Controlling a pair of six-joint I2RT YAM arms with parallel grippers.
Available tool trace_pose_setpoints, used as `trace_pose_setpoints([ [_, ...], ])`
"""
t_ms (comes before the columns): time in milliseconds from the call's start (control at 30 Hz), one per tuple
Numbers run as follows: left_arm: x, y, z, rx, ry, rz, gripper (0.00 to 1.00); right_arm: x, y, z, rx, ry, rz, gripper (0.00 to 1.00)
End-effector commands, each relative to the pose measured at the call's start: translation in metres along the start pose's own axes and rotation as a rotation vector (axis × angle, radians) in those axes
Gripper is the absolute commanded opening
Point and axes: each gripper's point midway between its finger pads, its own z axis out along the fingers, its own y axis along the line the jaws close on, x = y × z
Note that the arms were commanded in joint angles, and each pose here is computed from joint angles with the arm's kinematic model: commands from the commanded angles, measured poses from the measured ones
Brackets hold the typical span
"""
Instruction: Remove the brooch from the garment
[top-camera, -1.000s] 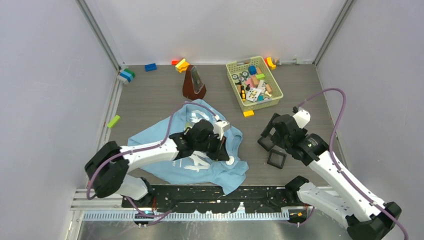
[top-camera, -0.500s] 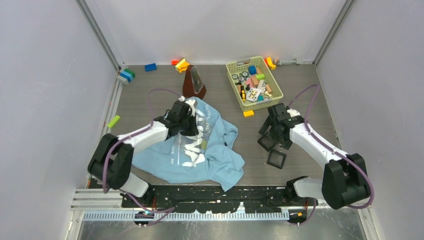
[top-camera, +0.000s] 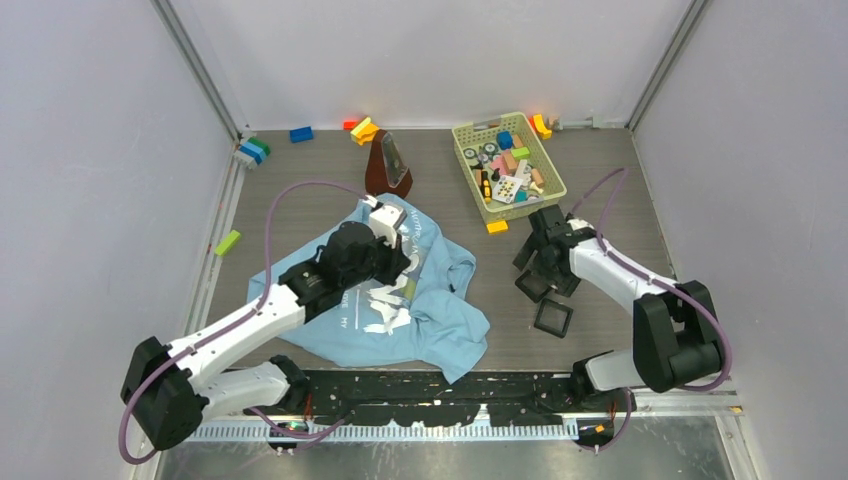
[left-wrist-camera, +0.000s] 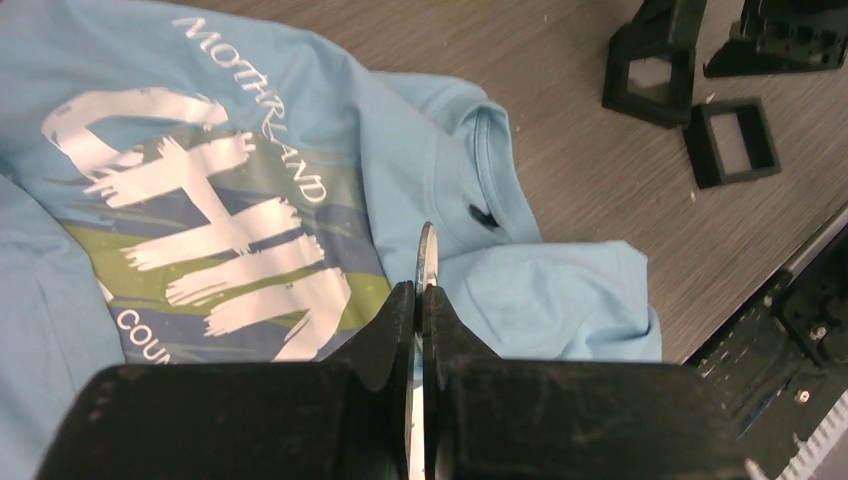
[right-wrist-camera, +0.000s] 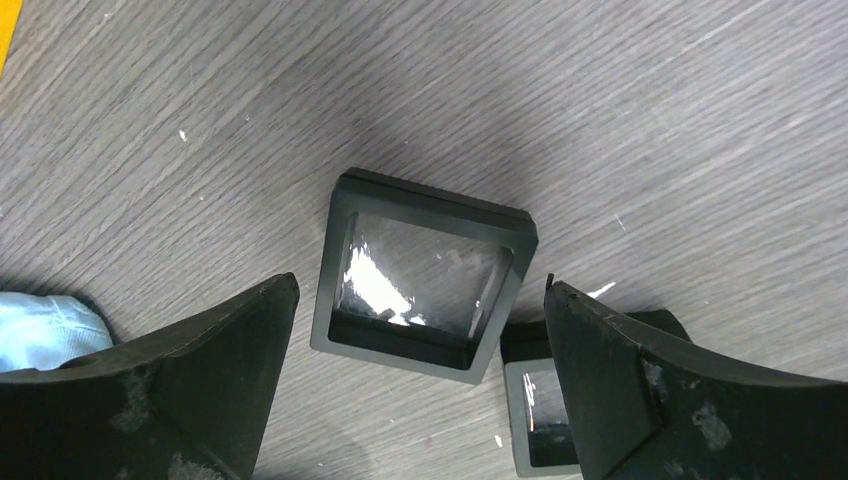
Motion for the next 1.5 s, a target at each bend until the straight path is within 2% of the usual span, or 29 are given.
trace_pose_setpoints([
  [0, 0.002, -0.006, 0.001, 0.064, -0.072, 0.048, 0.00, -0.016, 0.021, 0.003, -0.049, -0.038, 0.025, 1.00],
  [133, 0.001, -0.006, -0.003, 0.074, -0.135, 0.068, 0.00, -0.016, 0.020, 0.007, -0.033, -0.034, 0.025, 1.00],
  [300, -0.001, -0.005, -0.008, 0.072, -0.166, 0.074, 0.00, -0.013, 0.023, 0.008, -0.043, -0.014, 0.026, 0.91],
  [367, 0.001, -0.005, -0.008, 0.073, -0.164, 0.075, 0.00, -0.013, 0.024, 0.005, -0.053, -0.011, 0.024, 0.86],
  [500, 0.007, -0.006, -0.006, 0.089, -0.150, 0.078, 0.00, -0.012, 0.035, -0.008, -0.128, 0.011, -0.010, 0.66],
  [667, 0.010, -0.026, -0.011, 0.204, -0.166, 0.074, 0.00, -0.006, 0.066, -0.048, -0.367, 0.072, -0.110, 0.57],
  [767, 0.010, -0.032, -0.014, 0.247, -0.211, 0.063, 0.00, -0.005, 0.082, -0.076, -0.510, 0.079, -0.147, 0.53],
  [900, 0.007, -0.039, -0.017, 0.277, -0.279, 0.068, 0.00, 0.016, 0.111, -0.117, -0.796, 0.172, -0.205, 0.47],
  [1000, 0.003, -0.043, -0.019, 0.276, -0.346, 0.105, 0.00, 0.026, 0.120, -0.131, -0.884, 0.206, -0.211, 0.42],
  [1133, 0.001, -0.053, -0.024, 0.276, -0.457, 0.207, 0.00, 0.047, 0.127, -0.141, -0.900, 0.252, -0.263, 0.39],
  [1233, 0.000, -0.056, -0.030, 0.286, -0.529, 0.232, 0.00, 0.071, 0.134, -0.145, -0.894, 0.299, -0.345, 0.38],
  [1467, 0.003, -0.053, -0.027, 0.274, -0.539, 0.251, 0.00, 0.092, 0.151, -0.145, -0.914, 0.333, -0.380, 0.36],
])
